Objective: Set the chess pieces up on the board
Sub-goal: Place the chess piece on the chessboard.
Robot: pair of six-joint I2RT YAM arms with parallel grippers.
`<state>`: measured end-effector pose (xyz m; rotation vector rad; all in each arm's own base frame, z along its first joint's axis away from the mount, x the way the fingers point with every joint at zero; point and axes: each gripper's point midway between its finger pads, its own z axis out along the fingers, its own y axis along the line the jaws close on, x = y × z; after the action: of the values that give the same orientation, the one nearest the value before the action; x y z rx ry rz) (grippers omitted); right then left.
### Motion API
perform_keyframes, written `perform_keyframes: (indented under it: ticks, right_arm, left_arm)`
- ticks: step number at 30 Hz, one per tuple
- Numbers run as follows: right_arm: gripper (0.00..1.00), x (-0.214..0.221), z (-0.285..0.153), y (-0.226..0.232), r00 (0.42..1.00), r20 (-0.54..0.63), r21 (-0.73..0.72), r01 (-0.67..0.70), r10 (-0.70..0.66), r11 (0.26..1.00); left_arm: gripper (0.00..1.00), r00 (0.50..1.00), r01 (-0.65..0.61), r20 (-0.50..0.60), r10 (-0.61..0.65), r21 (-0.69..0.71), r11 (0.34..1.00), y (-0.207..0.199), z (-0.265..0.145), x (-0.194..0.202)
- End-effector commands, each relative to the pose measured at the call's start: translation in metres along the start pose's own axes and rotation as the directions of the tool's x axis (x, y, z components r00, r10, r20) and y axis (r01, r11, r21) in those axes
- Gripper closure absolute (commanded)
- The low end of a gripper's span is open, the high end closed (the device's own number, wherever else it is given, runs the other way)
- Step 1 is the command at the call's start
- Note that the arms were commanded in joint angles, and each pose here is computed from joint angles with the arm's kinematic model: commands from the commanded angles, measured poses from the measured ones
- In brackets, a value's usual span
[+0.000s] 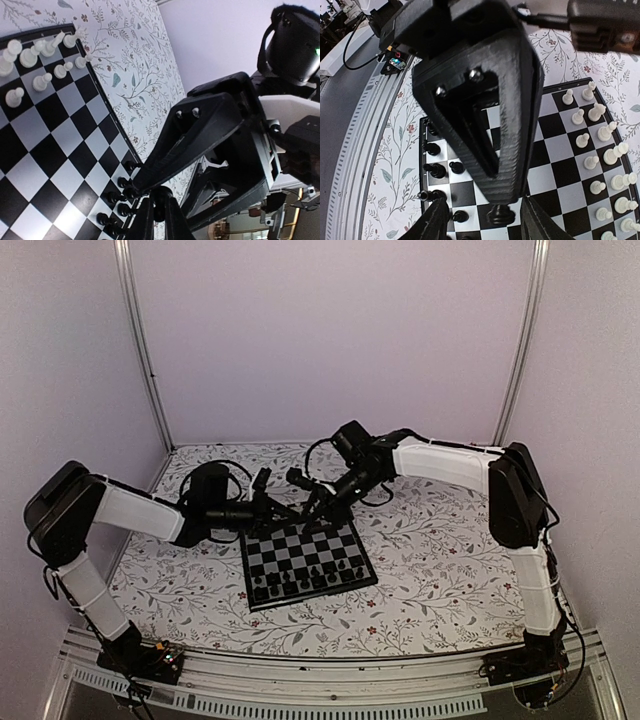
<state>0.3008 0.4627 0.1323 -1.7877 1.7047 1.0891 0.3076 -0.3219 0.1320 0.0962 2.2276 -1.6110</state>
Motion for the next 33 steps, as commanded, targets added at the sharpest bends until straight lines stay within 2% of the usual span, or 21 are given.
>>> perform_keyframes:
  ticks: [1, 6, 13, 17, 21, 25, 33]
  right_arm:
    - [0.46, -0.01, -0.057, 0.016, 0.999, 0.032, -0.007, 0.001, -0.001, 1.0]
    - [0.43, 0.019, -0.093, 0.02, 0.999, 0.003, 0.043, -0.05, 0.05, 0.998]
    - [0.42, 0.074, -0.12, 0.014, 0.991, -0.037, 0.166, -0.118, 0.126, 0.979]
    - [0.42, 0.088, -0.135, 0.004, 0.986, -0.019, 0.232, -0.155, 0.164, 0.96]
    - [0.42, 0.1, -0.141, -0.005, 0.982, -0.049, 0.292, -0.16, 0.181, 0.943]
    - [0.42, 0.105, -0.14, -0.003, 0.982, -0.059, 0.296, -0.152, 0.177, 0.943]
    - [0.42, 0.116, -0.144, -0.007, 0.981, -0.108, 0.35, -0.116, 0.163, 0.93]
  left_arm:
    - [0.94, 0.98, -0.195, -0.053, 0.191, -0.103, 0.975, -0.016, -0.004, -0.009]
    - [0.94, 0.935, -0.347, -0.161, 0.315, -0.245, 0.906, -0.016, -0.015, -0.015]
    - [0.94, 0.828, -0.549, -0.37, 0.421, -0.383, 0.743, -0.02, -0.019, -0.012]
    - [0.94, 0.756, -0.644, -0.482, 0.444, -0.427, 0.634, -0.021, -0.016, -0.007]
    - [0.94, 0.697, -0.708, -0.57, 0.435, -0.45, 0.544, -0.019, -0.012, -0.002]
    - [0.94, 0.645, -0.748, -0.659, 0.386, -0.442, 0.496, -0.008, -0.006, 0.01]
    - [0.93, 0.573, -0.786, -0.769, 0.282, -0.419, 0.454, 0.015, 0.005, 0.039]
